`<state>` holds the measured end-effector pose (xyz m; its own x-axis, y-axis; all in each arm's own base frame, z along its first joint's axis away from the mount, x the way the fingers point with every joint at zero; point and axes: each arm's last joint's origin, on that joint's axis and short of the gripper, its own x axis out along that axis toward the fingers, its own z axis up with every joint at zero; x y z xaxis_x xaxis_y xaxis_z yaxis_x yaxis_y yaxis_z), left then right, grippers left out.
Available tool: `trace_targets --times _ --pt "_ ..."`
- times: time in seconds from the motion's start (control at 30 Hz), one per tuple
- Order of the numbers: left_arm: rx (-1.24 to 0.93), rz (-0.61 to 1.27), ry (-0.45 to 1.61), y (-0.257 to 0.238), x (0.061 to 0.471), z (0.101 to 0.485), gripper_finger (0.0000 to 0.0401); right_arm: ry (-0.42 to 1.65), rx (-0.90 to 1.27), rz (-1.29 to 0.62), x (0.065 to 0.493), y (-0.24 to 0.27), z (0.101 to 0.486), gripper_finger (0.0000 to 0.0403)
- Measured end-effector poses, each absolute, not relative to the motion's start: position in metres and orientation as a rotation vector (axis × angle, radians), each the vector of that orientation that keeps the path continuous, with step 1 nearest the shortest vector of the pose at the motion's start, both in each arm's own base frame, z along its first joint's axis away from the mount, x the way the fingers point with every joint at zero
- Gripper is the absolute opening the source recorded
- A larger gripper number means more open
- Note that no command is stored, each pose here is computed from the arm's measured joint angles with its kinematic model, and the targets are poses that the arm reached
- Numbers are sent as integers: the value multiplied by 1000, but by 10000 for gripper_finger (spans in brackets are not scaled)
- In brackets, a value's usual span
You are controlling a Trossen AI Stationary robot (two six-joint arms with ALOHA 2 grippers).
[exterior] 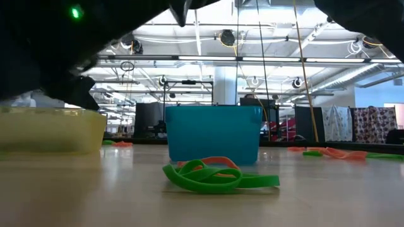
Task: Sort rubber bands into baskets
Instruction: Put the orange rubber band into the blue bin
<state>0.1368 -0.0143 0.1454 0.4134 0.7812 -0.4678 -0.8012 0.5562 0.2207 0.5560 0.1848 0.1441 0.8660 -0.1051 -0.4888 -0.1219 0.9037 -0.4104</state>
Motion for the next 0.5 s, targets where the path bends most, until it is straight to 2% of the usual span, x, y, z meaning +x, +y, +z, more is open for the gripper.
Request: trace_targets --times 0.07,0.17,0.37,0.5 --pt "-40 995 566 -14 137 145 118 543 -473 -124 556 178 144 143" --pt "-39 995 567 -14 137 145 118 565 -454 -165 556 173 142 171" --pt "-38 995 568 -14 137 145 118 641 -319 254 547 195 134 197" --pt "-39 995 567 -14 137 145 118 616 -303 368 543 210 135 198"
